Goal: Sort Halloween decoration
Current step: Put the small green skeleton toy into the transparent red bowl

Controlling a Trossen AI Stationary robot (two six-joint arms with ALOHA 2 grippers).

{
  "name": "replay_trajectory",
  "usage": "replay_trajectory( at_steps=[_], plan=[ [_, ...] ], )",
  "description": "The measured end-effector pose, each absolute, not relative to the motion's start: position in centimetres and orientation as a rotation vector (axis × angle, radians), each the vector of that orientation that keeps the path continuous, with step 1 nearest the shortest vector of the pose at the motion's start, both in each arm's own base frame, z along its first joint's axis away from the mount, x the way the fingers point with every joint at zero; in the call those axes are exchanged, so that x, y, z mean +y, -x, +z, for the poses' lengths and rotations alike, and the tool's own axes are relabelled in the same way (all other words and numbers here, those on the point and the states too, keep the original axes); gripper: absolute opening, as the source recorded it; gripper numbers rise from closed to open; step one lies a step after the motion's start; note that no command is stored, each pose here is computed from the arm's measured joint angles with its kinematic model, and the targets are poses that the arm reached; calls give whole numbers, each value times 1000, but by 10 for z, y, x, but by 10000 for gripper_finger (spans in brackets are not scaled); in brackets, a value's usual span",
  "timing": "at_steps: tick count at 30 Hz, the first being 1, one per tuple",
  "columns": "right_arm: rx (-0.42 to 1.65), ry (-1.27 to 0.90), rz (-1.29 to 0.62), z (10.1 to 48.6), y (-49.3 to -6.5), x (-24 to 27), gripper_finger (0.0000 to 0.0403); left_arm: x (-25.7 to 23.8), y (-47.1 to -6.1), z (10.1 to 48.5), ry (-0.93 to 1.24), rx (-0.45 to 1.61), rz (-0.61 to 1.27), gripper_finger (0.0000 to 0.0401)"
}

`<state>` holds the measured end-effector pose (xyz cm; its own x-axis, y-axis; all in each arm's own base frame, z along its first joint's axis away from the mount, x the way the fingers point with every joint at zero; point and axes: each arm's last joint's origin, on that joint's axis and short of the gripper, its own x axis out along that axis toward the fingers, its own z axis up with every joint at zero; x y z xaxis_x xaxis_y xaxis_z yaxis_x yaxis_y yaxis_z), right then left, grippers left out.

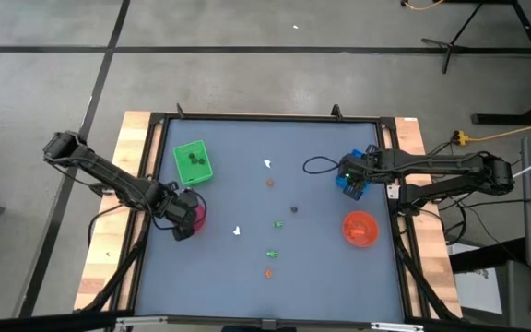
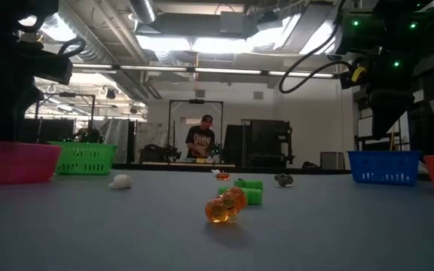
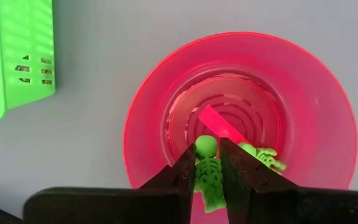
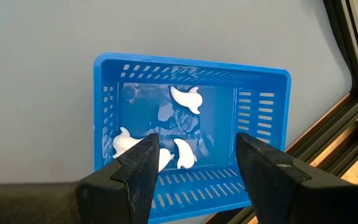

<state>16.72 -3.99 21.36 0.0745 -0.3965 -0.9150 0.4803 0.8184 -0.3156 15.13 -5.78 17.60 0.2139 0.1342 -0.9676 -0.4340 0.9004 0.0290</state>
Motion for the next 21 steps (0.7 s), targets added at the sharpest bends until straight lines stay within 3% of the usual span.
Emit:
replay_trajectory(
  at_steps=[6,21],
  plan=[
    [1344,-75,-658,214,-167,-40,211,-58,-151,176,271,1300,401,47],
    [1344,-75,-659,214,-167,-40,211,-57,-152,176,267,1287,417,171]
  ],
)
